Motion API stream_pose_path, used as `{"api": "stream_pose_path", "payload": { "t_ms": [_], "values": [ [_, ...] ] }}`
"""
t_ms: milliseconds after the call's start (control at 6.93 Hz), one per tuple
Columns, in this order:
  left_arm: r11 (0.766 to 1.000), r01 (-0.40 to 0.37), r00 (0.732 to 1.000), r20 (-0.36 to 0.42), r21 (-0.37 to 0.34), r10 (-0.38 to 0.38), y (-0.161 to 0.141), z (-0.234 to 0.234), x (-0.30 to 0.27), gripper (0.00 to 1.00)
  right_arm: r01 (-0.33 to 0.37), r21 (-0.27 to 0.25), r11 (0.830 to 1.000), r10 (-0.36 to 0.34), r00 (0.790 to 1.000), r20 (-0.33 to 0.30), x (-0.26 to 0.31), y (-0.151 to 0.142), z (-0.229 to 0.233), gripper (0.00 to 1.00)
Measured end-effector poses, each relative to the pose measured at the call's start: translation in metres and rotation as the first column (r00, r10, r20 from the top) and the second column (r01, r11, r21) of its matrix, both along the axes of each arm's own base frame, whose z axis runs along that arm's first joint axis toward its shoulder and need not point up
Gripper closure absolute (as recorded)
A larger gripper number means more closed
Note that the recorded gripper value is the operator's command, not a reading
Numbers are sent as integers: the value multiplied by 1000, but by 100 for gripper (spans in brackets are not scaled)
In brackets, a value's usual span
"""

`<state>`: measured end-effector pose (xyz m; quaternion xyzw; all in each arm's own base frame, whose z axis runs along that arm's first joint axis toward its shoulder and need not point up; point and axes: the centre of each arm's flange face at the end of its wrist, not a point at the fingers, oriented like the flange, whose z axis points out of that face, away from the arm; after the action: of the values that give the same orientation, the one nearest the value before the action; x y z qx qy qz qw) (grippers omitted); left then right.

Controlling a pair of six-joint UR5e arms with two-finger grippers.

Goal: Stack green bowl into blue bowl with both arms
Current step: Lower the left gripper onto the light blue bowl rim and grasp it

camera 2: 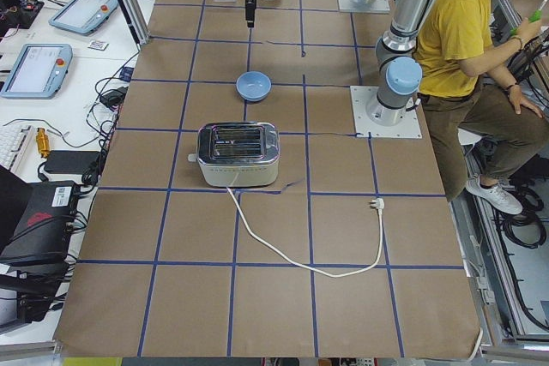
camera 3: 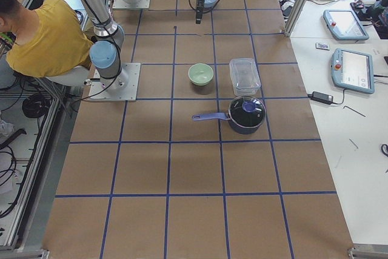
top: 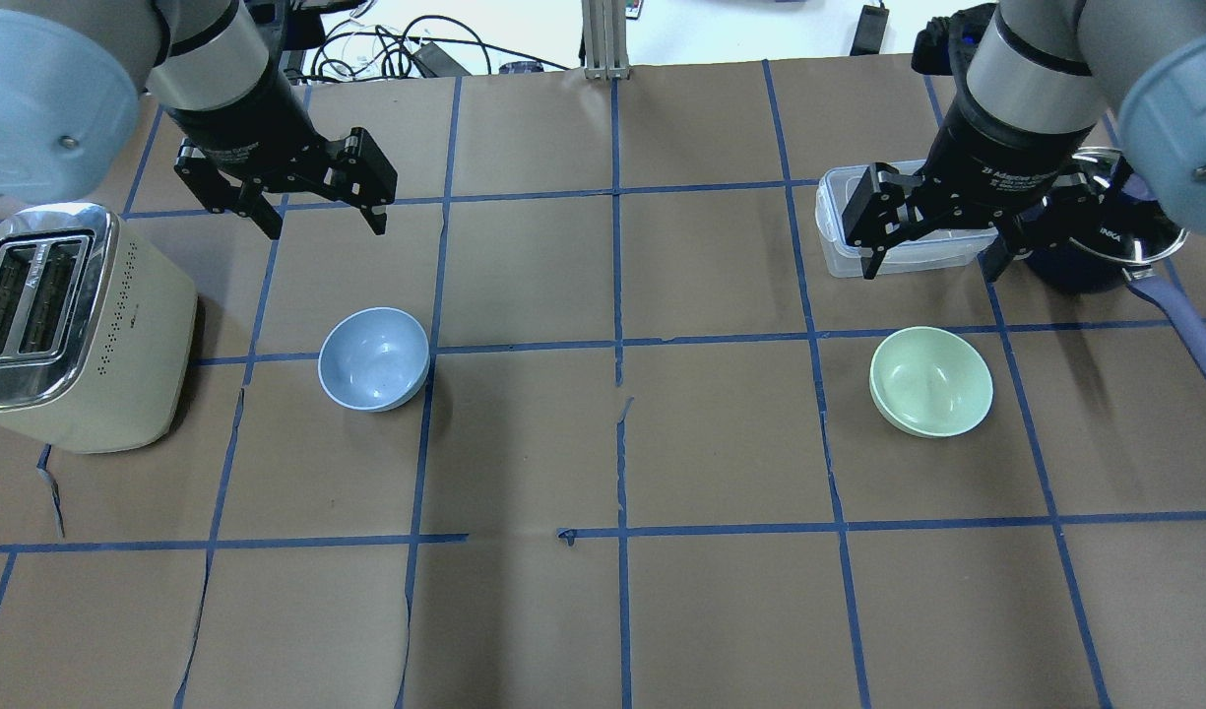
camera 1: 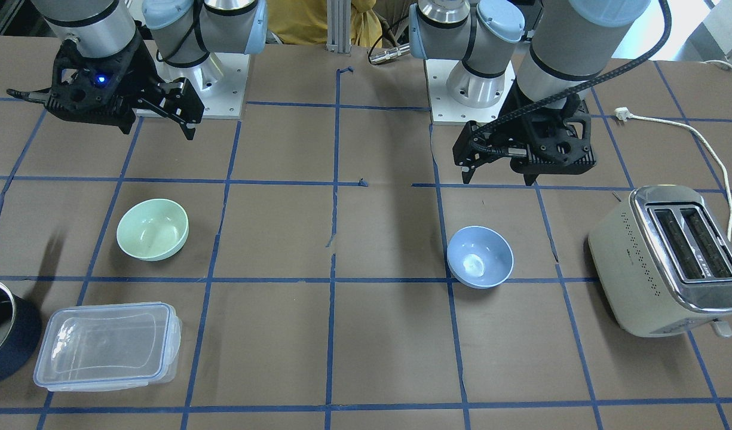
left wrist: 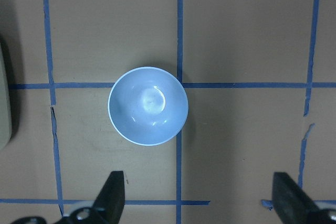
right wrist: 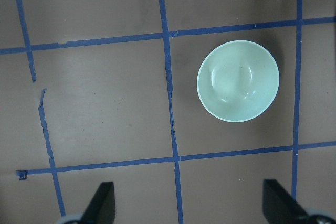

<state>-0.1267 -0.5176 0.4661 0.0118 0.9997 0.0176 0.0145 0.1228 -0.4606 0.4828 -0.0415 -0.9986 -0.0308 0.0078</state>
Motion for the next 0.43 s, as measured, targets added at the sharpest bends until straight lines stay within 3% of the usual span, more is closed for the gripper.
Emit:
{"api": "stream_pose_path", "payload": {
  "t_ms": [433],
  "values": [
    [999,35,999,-18,20,-35,-16,-105,94,3,5,24,1000,-4,1000,-22,-5,-5,-12,0]
  ]
}}
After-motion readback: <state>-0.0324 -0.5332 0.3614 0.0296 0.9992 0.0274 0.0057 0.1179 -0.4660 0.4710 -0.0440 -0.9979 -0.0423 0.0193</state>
